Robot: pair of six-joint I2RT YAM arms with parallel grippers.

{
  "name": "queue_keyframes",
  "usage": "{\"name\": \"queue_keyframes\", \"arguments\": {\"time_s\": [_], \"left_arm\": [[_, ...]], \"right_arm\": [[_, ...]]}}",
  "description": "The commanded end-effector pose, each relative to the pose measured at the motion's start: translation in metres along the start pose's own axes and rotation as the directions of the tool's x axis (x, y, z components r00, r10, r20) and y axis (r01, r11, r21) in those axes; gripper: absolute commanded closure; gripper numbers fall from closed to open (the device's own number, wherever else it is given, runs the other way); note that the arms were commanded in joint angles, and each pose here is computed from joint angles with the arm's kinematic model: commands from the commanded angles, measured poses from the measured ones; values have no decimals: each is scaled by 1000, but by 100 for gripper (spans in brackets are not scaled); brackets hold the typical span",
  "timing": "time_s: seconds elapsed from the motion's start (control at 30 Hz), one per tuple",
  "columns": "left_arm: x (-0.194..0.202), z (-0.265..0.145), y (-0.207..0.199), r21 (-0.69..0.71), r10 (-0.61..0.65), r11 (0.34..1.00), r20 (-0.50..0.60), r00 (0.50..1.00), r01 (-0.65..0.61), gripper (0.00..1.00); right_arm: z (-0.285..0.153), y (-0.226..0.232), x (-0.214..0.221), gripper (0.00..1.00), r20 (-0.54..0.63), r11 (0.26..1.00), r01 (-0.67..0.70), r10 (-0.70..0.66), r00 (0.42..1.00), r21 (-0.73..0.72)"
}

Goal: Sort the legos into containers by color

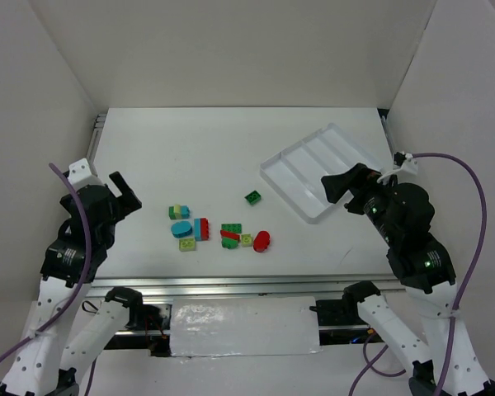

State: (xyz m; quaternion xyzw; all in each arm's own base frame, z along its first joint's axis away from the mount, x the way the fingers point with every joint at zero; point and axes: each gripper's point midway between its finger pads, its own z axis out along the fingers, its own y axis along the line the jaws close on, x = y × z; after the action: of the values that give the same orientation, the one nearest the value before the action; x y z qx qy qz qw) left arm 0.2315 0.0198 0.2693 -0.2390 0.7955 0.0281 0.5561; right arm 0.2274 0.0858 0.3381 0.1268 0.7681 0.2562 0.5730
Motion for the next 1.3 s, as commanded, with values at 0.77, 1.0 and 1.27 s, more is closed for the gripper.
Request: {"name": "queue_keyframes", "arguments": {"time_s": [0.77,1.0,1.27], "left_arm": [[7,14,-16,31,27,999,-57,998,-25,1],[13,17,-22,56,46,998,-83,995,-41,1],[15,17,-28,93,55,995,-92,994,-47,1]], "right_arm": [[219,40,191,0,-260,810,138,18,965,570],[243,6,251,6,-285,726,137,84,955,674],[258,-24,277,19,-308,742,89,164,937,665]]}}
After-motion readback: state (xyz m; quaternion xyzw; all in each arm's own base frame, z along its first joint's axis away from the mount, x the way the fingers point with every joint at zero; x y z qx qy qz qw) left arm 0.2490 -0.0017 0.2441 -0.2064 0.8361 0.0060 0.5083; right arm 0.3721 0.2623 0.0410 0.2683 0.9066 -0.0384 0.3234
